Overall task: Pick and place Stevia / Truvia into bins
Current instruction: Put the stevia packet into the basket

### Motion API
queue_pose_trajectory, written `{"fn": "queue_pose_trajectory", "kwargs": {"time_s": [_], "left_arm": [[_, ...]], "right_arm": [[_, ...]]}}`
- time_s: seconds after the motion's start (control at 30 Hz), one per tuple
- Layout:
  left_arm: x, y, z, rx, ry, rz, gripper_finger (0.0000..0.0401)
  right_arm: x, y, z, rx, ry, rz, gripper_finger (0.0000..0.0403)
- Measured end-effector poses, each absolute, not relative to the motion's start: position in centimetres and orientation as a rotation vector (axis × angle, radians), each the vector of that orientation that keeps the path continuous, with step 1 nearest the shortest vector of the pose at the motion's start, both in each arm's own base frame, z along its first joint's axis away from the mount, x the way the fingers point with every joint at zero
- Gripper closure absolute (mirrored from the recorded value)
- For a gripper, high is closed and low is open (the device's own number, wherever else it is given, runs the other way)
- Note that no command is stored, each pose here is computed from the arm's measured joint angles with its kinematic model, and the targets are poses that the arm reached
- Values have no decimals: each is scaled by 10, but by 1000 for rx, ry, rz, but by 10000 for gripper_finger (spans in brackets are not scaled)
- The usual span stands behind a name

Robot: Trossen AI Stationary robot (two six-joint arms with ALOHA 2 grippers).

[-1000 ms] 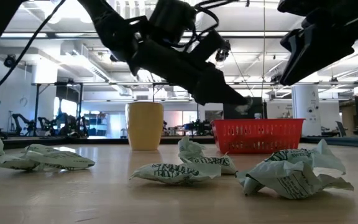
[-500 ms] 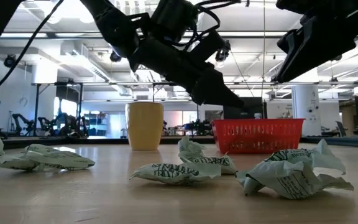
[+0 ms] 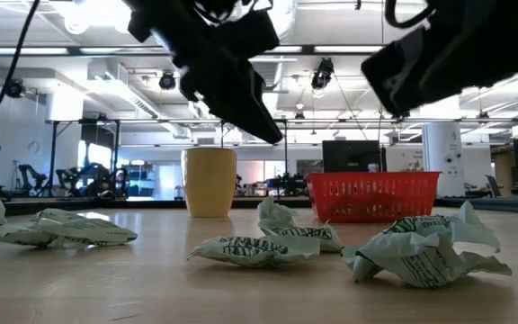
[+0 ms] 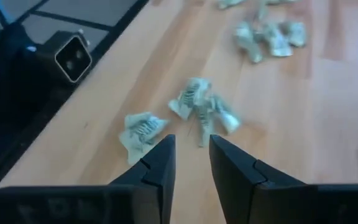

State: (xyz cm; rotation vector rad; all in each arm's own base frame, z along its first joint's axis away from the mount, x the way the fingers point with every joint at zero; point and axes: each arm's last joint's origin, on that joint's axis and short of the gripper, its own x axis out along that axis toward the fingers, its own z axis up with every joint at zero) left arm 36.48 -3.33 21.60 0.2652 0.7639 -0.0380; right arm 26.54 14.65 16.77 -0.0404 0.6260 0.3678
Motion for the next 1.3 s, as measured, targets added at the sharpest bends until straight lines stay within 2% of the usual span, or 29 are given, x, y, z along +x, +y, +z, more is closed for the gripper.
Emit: {"fn": "queue_pose_trajectory", "kwargs": {"time_s": [0.2, 0.67, 1.0, 1.3], "left_arm": [[346, -55, 212, 255, 791, -88, 244], [303, -74, 189, 112, 853, -73, 243], [294, -79, 202, 96, 737, -80, 243], [290, -79, 203, 100, 735, -78, 243]], "right_arm": [[278, 155, 153, 25, 694, 365, 318], [317, 184, 135, 91, 733, 560, 308], [319, 180, 126, 80, 828, 534, 297], [320, 179, 117, 68, 842, 503, 277]]}}
